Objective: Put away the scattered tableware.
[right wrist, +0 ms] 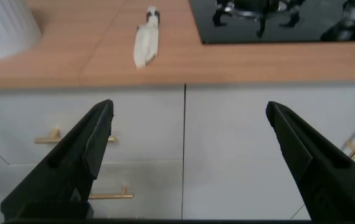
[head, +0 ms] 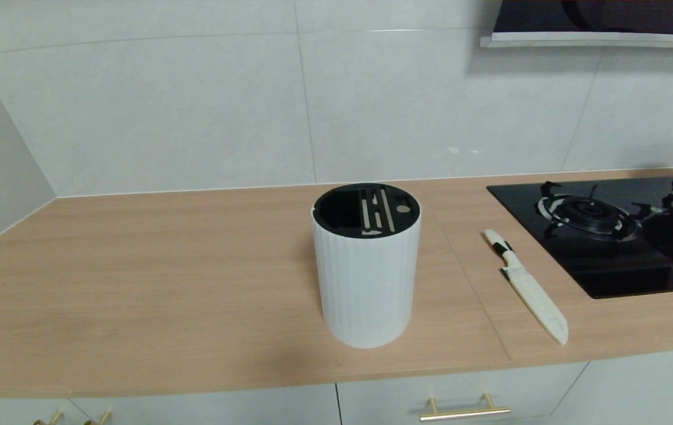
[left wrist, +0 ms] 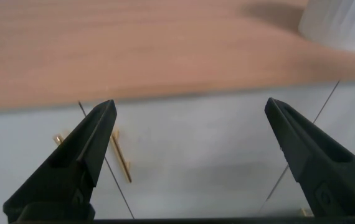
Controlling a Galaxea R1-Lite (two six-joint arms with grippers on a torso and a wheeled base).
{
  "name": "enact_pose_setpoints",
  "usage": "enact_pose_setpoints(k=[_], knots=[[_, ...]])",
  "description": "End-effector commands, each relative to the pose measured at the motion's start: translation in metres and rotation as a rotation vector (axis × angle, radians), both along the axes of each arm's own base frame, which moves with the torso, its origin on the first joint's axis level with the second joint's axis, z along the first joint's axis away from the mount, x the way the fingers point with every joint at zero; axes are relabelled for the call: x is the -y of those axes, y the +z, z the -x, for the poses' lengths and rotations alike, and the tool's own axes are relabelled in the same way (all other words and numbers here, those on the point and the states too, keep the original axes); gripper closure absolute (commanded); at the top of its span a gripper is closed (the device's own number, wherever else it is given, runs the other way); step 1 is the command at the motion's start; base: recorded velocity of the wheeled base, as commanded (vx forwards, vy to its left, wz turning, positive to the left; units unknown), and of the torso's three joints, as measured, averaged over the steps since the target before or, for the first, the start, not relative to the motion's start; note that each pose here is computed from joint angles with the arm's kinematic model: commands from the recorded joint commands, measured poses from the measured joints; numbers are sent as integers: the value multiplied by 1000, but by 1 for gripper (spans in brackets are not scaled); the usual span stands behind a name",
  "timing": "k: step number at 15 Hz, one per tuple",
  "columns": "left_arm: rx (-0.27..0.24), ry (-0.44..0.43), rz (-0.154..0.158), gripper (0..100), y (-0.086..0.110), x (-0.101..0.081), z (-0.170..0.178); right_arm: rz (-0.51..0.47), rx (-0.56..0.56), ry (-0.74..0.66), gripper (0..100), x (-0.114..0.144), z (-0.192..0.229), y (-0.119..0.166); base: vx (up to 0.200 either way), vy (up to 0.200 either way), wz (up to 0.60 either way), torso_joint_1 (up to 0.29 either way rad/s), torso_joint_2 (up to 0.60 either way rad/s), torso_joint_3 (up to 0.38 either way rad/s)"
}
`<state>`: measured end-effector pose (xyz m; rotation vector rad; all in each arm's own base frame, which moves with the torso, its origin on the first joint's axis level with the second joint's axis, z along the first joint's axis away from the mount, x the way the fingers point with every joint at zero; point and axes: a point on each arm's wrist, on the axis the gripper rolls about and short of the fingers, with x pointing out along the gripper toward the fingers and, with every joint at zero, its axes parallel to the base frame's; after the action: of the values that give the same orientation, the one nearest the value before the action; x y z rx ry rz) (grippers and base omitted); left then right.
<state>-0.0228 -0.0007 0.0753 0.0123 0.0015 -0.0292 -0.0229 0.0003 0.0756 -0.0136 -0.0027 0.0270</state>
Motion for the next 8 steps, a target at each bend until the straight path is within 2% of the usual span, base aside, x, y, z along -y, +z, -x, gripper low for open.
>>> enact_pose_setpoints(k=[1, 8], knots=[[0, 0, 0, 0, 0, 0, 0, 0, -1, 1, 0, 0, 0, 0, 0, 0, 0, 232, -520, -295], [0, 0, 0, 0, 0, 0, 0, 0, -1, 1, 0, 0, 0, 0, 0, 0, 0, 259, -567, -303]])
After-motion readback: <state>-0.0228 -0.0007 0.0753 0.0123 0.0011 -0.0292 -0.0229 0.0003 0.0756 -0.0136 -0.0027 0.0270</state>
